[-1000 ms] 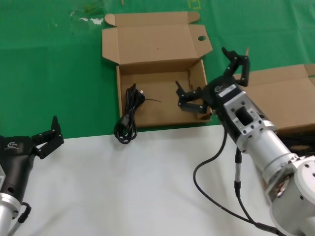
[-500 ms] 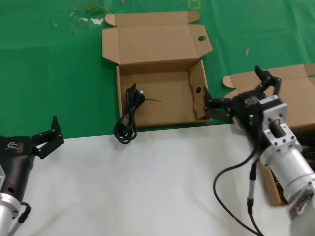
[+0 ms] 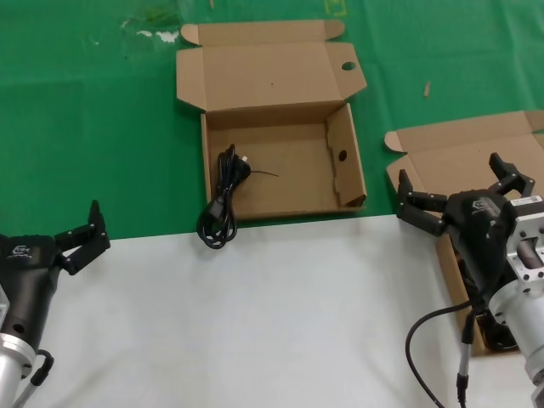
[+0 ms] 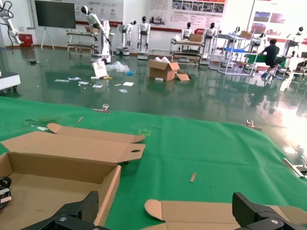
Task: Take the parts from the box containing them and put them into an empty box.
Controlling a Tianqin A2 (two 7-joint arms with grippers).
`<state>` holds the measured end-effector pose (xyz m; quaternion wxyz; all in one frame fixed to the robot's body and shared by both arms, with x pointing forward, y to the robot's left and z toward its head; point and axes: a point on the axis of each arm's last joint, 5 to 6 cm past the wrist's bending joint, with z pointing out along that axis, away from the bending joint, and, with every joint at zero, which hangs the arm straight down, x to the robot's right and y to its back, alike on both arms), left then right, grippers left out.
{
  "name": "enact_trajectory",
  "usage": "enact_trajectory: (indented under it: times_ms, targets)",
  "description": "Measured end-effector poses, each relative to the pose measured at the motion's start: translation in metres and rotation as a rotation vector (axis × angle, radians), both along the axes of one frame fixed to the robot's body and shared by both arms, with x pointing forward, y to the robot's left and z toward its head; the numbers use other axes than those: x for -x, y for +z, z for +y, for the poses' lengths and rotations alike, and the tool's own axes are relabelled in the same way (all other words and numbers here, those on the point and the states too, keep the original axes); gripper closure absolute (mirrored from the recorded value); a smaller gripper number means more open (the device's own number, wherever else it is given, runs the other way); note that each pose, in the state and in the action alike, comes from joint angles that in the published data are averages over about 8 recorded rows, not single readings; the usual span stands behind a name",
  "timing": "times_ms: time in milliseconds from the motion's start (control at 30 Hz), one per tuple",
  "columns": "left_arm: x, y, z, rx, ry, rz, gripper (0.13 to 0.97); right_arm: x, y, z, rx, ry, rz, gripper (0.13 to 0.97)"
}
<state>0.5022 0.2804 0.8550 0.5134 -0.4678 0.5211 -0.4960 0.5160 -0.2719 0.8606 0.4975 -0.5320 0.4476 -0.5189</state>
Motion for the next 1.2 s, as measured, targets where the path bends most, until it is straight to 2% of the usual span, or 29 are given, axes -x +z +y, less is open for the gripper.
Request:
enact_trajectory:
  times_ms: [1200]
  targets:
    - [0.0000,0.0000,0.0000,0.000,0.000,0.000,0.132,0.0010,-0.0007,-0.0010,-0.004,-0.003,0.002,0.130]
